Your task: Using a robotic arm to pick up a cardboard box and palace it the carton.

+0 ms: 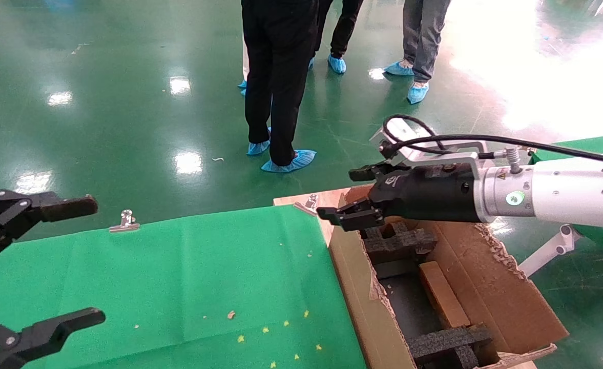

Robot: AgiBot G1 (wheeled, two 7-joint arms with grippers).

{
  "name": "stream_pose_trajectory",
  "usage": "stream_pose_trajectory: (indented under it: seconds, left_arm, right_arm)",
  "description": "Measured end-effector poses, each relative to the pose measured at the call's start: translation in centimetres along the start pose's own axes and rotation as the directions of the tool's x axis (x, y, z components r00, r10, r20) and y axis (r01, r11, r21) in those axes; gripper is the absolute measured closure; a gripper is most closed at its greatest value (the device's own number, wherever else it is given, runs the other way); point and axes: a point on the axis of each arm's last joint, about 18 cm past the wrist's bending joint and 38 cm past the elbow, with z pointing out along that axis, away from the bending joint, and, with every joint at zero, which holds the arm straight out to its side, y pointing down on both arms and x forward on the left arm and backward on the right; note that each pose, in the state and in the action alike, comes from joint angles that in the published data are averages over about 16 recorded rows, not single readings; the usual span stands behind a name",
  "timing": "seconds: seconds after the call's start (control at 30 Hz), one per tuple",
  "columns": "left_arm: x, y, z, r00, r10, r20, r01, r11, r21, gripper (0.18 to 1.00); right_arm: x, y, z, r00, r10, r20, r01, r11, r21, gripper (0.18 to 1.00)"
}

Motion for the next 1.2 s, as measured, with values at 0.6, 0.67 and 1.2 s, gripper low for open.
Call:
stream_pose_trajectory:
  seconds: [0.6, 0.67, 1.2]
  left_arm:
    - [0.0, 0.0, 0.0, 1.0, 0.0, 0.0, 0.0, 1.0, 0.0, 0.184]
    - [0.0, 0.0, 0.0, 1.0, 0.0, 0.0, 0.0, 1.0, 0.0, 0.184]
    - [0.0, 0.0, 0.0, 1.0, 0.0, 0.0, 0.0, 1.0, 0.0, 0.184]
  right_arm:
    - [-3.0, -1.2, 0.6, 0.988, -0.049, 0.145, 0.041, 0.997, 0.058, 0.178]
    - [-3.5, -1.4, 0.6, 0.983, -0.059, 0.171, 0.047, 0.996, 0.072, 0.178]
    - [-7.0, -2.8, 0.1, 0.925, -0.152, 0.347, 0.083, 0.975, 0.207, 0.178]
